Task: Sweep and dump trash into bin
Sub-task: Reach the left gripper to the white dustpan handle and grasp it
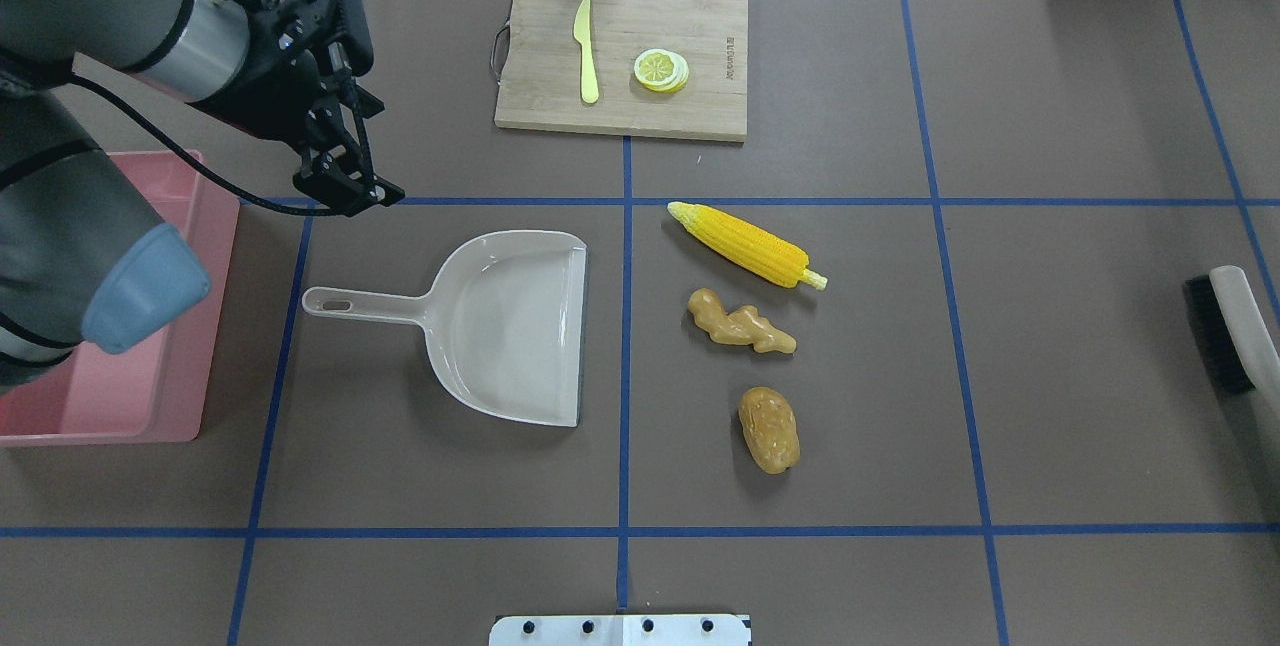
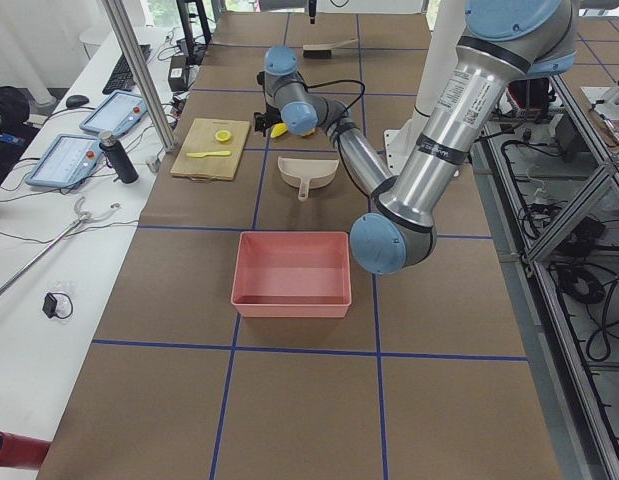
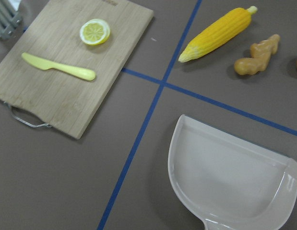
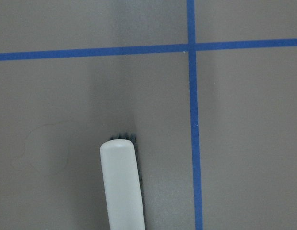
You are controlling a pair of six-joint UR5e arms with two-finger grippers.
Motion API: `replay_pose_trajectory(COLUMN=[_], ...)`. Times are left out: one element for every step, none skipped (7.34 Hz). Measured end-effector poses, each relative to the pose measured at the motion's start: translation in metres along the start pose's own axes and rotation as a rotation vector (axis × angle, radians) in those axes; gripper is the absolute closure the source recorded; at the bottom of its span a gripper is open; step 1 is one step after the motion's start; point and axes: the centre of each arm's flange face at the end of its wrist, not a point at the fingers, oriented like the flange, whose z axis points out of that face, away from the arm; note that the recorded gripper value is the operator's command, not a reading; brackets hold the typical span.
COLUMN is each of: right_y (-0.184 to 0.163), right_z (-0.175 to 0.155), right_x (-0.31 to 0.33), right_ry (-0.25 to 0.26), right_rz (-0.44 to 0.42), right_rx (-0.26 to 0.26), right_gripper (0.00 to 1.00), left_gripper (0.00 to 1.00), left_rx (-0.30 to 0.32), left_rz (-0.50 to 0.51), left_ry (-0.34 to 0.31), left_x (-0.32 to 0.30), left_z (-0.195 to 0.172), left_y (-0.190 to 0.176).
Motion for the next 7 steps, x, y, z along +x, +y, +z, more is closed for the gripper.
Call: replay_pose_trajectory(right_y=[0.025,0.046,0.066,0.088,0.106,0.116,0.121], right_z=[0.014,0.021,0.021,0.02,0.023,0.03,0.037], right_x=[0.001,0.003,0.001,-0.002,-0.005,-0.012,-0.02], right_ry=[-0.018,-0.03,-0.038,-0.044,-0.047,-0.043,-0.037], right_rz=[-0.001,-0.001,0.016,0.037,0.045,0.046,0.04], right_rx=[0.018,0.02,0.015,0.007,-0.003,-0.015,-0.026], right_gripper=[0.0,0.0,0.0,0.0,0.0,0.0,0.0], left_gripper=[0.02,0.02,0.02,0.02,0.02,0.02,0.02], left_rx=[0.041,0.061,0.077,0.099,0.121,0.124,0.111], left_rz=[0.044,0.074,0.112,0.153,0.188,0.203,0.207], left_ry=[0.019,0.03,0.04,0.054,0.076,0.098,0.111], left_x=[0.006,0.008,0.011,0.018,0.03,0.041,0.045], left_z=[0.017,0.029,0.042,0.058,0.079,0.099,0.112], left_y=[0.01,0.028,0.049,0.072,0.097,0.121,0.138])
